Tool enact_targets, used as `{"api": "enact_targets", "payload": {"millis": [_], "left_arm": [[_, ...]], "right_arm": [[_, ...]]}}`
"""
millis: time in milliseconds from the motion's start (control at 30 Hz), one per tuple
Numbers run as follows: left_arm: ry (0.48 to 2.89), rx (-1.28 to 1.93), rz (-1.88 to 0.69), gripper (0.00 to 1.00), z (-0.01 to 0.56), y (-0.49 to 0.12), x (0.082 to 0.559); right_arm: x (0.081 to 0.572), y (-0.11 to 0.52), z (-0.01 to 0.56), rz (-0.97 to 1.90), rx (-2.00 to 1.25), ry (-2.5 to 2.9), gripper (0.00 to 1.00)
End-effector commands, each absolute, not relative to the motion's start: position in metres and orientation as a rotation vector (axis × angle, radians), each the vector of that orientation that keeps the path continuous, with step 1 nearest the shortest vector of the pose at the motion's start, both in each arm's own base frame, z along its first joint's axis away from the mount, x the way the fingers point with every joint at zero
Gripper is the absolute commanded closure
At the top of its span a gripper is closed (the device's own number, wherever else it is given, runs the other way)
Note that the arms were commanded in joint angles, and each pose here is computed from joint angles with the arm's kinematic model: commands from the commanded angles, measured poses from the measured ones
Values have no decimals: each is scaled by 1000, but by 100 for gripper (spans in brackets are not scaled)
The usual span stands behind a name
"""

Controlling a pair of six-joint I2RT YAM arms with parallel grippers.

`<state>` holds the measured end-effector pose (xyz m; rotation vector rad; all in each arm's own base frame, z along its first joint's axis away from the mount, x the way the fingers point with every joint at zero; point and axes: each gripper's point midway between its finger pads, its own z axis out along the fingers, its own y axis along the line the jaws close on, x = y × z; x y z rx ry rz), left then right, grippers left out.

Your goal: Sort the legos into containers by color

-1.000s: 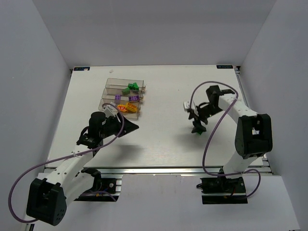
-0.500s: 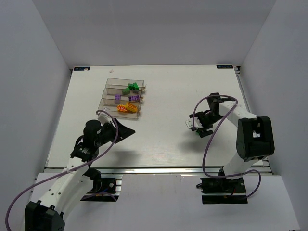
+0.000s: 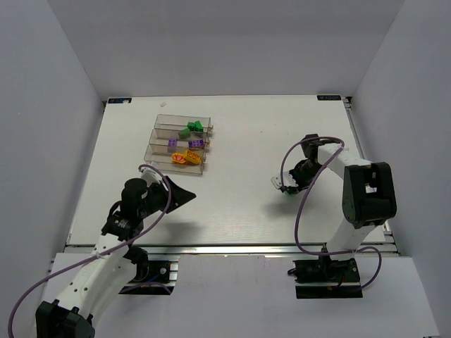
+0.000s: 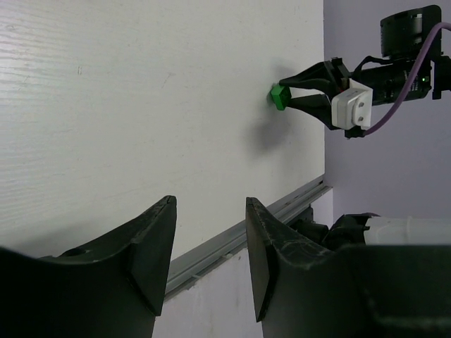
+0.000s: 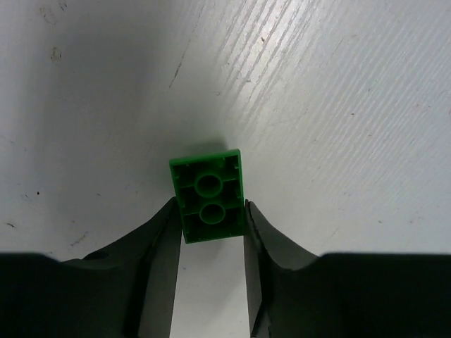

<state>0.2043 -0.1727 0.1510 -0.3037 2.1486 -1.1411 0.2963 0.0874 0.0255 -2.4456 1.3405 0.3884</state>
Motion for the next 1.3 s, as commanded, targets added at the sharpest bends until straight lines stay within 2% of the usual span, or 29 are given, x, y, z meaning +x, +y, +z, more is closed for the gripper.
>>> {"api": "enact_targets", "payload": {"millis": [0, 100, 167, 267, 300, 333, 400, 467, 500, 567, 600, 667, 867, 967, 1100, 1267], "left_arm": [[2138, -316, -1121, 46, 153, -170, 205], [2142, -318, -1111, 46, 153, -168, 204], [2145, -325, -1106, 46, 153, -168, 203], [2144, -339, -1090, 46, 152, -165, 204], [2143, -351, -1083, 46, 152, -164, 204], [2143, -362, -1080, 46, 151, -163, 204], [2138, -369, -1079, 46, 152, -163, 206], [2140, -372, -1076, 46, 153, -163, 207], [2142, -371, -1071, 46, 153, -163, 208], [2143, -365, -1064, 46, 156, -163, 210], [2145, -363, -1061, 46, 156, -163, 210], [2146, -367, -1056, 46, 157, -162, 211], [2139, -378, -1048, 46, 161, -161, 213], [2144, -392, -1045, 46, 161, -160, 211], [2155, -402, -1038, 46, 159, -158, 209], [2162, -413, -1043, 46, 158, -158, 206]], "right_arm": [[304, 99, 35, 356, -2594, 943, 84], [304, 113, 43, 413, -2520, 961, 91], [316, 143, 66, 478, -2334, 1078, 95], [361, 200, 116, 522, -2050, 1191, 100], [369, 212, 118, 631, -1864, 1453, 100], [409, 228, 146, 531, -1744, 1454, 100], [426, 270, 155, 623, -1461, 1688, 100], [445, 308, 190, 637, -1375, 1650, 100], [453, 326, 171, 648, -1275, 1786, 100], [479, 357, 179, 613, -1188, 1810, 100], [477, 381, 182, 637, -1089, 1867, 100], [511, 394, 190, 509, -962, 1860, 100], [513, 447, 185, 409, -949, 1686, 100], [529, 454, 172, 340, -903, 1668, 100], [546, 461, 190, 313, -834, 1590, 100], [548, 463, 167, 285, -837, 1586, 89]]}}
